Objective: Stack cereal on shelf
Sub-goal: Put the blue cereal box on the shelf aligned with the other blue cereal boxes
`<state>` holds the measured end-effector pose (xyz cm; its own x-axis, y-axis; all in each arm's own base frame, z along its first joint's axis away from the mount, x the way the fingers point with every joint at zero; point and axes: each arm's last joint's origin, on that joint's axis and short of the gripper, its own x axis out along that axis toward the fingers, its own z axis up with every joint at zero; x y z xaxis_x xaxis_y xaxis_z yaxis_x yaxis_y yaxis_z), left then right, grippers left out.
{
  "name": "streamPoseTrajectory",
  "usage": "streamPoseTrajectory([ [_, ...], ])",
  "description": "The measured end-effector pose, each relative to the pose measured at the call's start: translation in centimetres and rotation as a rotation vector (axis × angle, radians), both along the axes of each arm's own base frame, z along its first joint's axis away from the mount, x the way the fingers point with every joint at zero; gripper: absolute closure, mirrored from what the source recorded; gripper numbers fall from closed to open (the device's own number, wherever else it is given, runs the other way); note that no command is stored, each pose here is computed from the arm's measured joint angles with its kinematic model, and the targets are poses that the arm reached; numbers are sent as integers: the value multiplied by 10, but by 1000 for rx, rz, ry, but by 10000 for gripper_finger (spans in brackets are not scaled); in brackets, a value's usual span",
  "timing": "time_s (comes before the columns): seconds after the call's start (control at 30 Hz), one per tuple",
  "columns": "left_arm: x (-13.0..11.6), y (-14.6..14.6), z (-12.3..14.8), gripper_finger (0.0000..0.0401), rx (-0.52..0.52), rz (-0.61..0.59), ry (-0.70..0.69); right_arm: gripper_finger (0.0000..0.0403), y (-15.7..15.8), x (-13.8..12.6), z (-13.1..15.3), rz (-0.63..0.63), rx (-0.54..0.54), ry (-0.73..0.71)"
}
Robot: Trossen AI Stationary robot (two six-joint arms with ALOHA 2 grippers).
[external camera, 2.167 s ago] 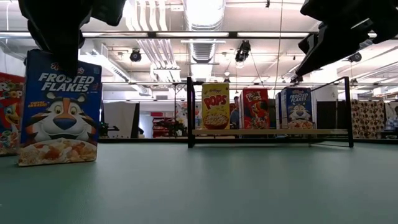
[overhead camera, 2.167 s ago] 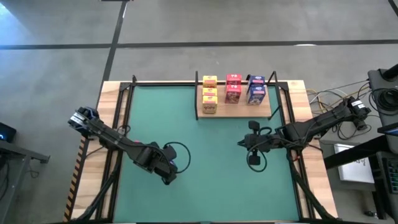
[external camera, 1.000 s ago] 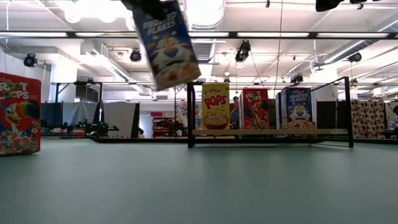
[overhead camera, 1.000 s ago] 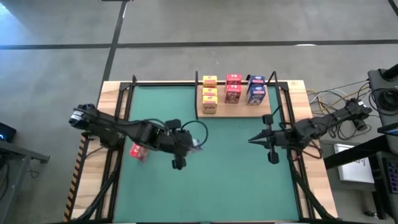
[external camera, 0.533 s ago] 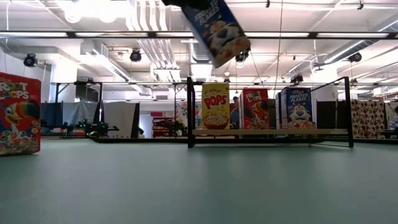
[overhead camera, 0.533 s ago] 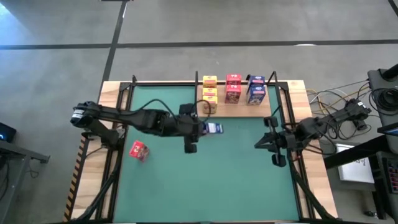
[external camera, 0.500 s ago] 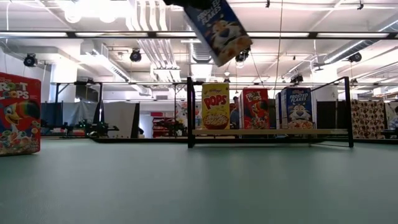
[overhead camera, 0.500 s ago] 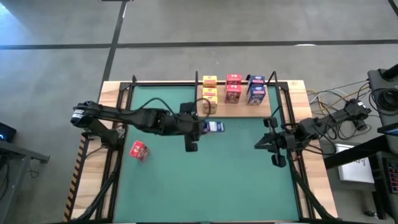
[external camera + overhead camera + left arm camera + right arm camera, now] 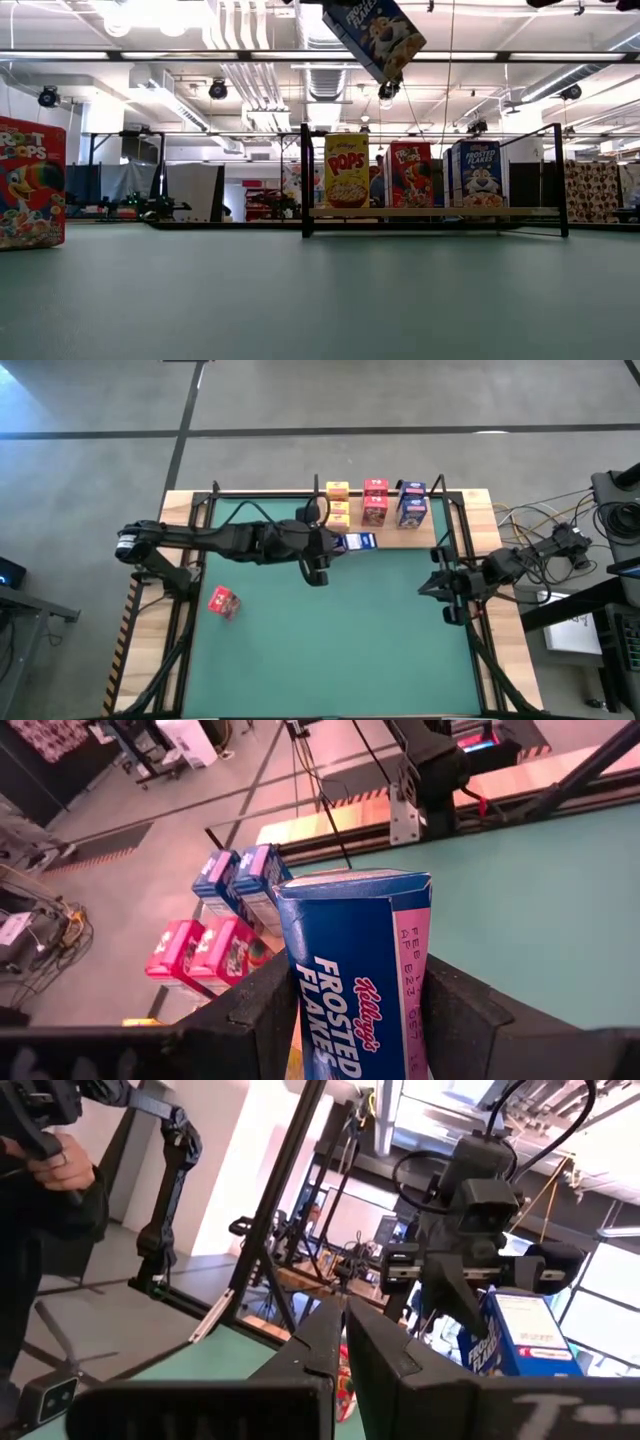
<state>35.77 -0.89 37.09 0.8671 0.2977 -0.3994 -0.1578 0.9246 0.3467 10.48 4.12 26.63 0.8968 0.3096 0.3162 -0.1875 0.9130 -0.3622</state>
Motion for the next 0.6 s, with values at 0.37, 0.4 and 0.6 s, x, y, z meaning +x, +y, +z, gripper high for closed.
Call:
streamPoseTrajectory([
  [0.37,3,6,5,243,-21,-34,-64,390,-7,-17,-8,1,41,-53],
  [0.4,3,7,6,243,-21,-29,-70,390,-8,-19,-7,0,48,-63],
  [0.6,15,16,1,243,-37,-44,-110,390,-10,-24,-11,1,55,-43],
])
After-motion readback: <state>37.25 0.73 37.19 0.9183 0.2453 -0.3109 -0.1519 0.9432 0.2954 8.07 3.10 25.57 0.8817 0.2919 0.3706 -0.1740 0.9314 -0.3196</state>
